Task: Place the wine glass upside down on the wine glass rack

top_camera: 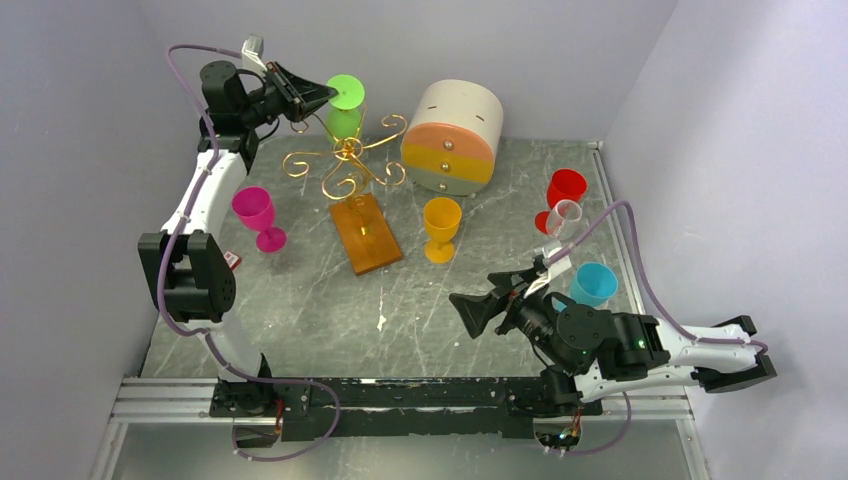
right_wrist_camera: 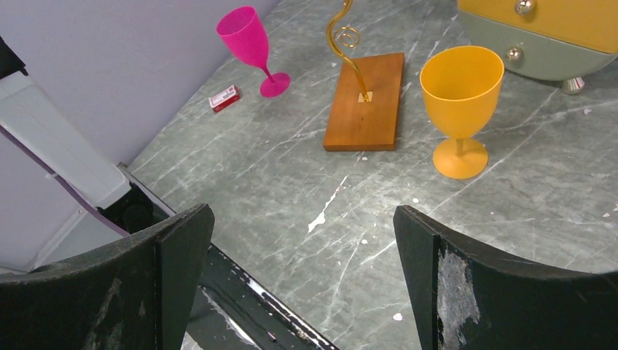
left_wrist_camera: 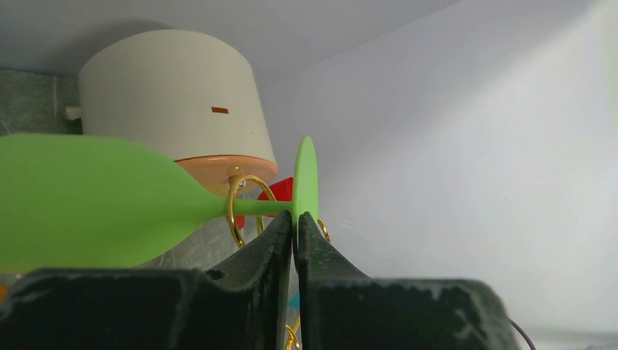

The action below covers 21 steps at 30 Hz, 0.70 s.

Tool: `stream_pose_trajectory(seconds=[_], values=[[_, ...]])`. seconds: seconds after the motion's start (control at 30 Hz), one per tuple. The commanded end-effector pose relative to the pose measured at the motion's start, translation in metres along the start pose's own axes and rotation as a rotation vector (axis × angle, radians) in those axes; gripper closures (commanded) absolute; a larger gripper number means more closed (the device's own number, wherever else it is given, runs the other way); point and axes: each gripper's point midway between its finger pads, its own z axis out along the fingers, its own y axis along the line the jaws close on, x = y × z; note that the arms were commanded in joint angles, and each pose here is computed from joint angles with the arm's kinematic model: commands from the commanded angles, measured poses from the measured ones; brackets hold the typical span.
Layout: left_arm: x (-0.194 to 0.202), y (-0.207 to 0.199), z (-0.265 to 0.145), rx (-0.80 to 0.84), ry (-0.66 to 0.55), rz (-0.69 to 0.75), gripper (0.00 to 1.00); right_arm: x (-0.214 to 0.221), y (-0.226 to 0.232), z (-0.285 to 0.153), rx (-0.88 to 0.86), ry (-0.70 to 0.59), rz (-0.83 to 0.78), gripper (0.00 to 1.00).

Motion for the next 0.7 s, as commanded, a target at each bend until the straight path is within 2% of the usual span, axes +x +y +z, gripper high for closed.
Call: stream_pose_trajectory(seconds=[0.0, 0.37, 0.57, 0.67], values=[[0.003, 0.004, 0.000, 0.023, 0.028, 0.020, 0.86, -0.006, 0.000, -0.001, 0.001, -0.018, 0.025, 0.00], [0.000, 0.018, -0.011, -0.045, 0.005, 0.027, 0.82, -0.005, 0.004, 0.001, 0.001, -0.010, 0.014, 0.00], [-0.005, 0.017, -0.014, -0.087, -0.005, 0.060, 0.74, -0.006, 0.005, 0.000, -0.008, -0.012, 0.024, 0.00], [-0.008, 0.018, -0.017, -0.113, -0.026, 0.070, 0.66, -0.006, 0.004, 0.000, -0.003, -0.010, 0.022, 0.00]])
